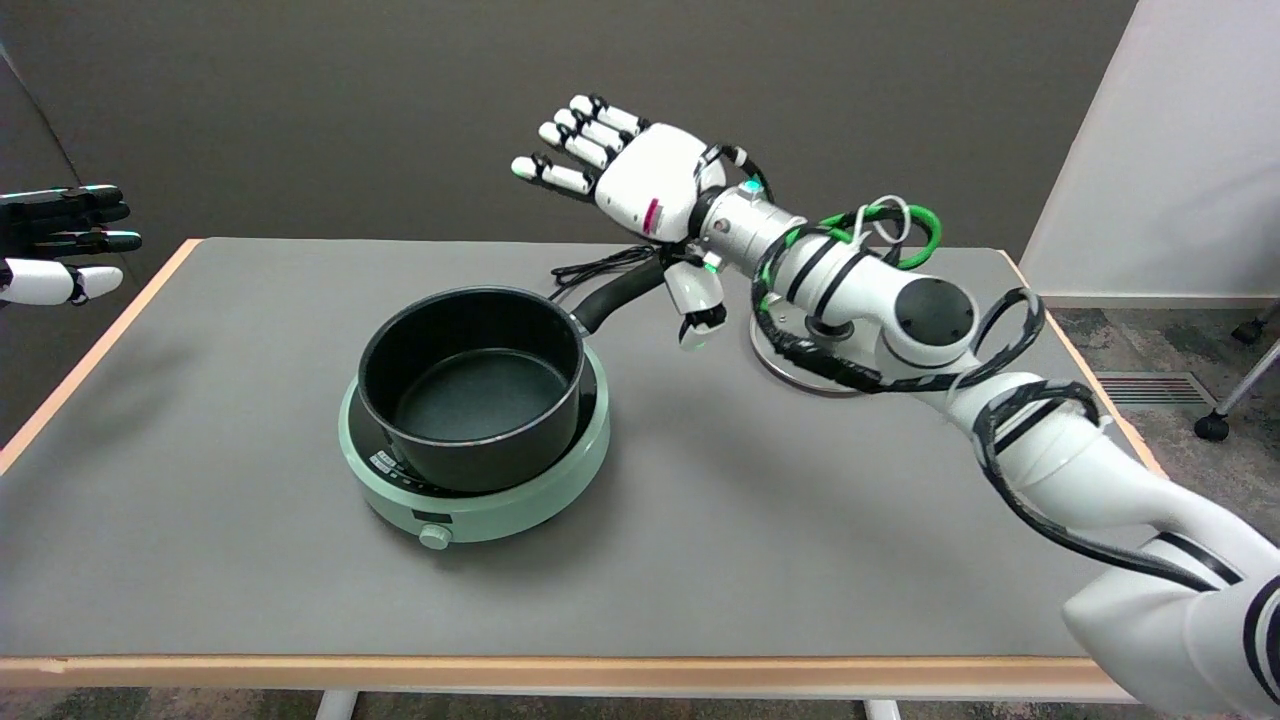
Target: Pick up the pot.
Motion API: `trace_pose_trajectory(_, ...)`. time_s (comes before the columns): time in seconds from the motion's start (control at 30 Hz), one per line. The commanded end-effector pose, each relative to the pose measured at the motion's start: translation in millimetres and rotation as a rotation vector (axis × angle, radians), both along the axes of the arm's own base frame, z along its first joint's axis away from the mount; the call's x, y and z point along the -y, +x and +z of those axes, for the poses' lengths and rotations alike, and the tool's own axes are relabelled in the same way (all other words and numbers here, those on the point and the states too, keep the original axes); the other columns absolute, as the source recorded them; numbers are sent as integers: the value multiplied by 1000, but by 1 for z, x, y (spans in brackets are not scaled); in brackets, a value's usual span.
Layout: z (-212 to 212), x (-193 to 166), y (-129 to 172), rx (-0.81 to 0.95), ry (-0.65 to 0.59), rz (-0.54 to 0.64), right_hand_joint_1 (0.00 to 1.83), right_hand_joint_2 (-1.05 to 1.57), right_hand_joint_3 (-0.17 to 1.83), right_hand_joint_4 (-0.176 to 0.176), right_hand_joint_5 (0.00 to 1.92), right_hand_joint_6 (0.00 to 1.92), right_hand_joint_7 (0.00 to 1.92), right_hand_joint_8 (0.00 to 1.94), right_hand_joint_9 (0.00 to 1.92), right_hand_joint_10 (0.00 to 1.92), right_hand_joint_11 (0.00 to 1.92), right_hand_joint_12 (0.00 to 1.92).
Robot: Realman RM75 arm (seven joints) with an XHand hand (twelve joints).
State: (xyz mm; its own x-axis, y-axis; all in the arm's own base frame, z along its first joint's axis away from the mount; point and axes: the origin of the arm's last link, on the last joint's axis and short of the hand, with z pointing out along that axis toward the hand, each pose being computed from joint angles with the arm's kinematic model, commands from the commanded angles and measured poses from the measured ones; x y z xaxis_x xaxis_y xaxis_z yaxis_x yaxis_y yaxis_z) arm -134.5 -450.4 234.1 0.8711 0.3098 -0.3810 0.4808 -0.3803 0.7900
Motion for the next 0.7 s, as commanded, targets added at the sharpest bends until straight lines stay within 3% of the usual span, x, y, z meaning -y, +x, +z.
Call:
trace_pose_trajectory(0.03, -16, 16, -46, -50, -105, -78, 1088, -983, 1372, 176, 0, 0, 0, 0, 0, 0, 0, 0)
trace_pose_trajectory(0.7, -20, 6, -54, -31, -182, -56, 1109, -1047, 1525, 176, 0, 0, 0, 0, 0, 0, 0, 0)
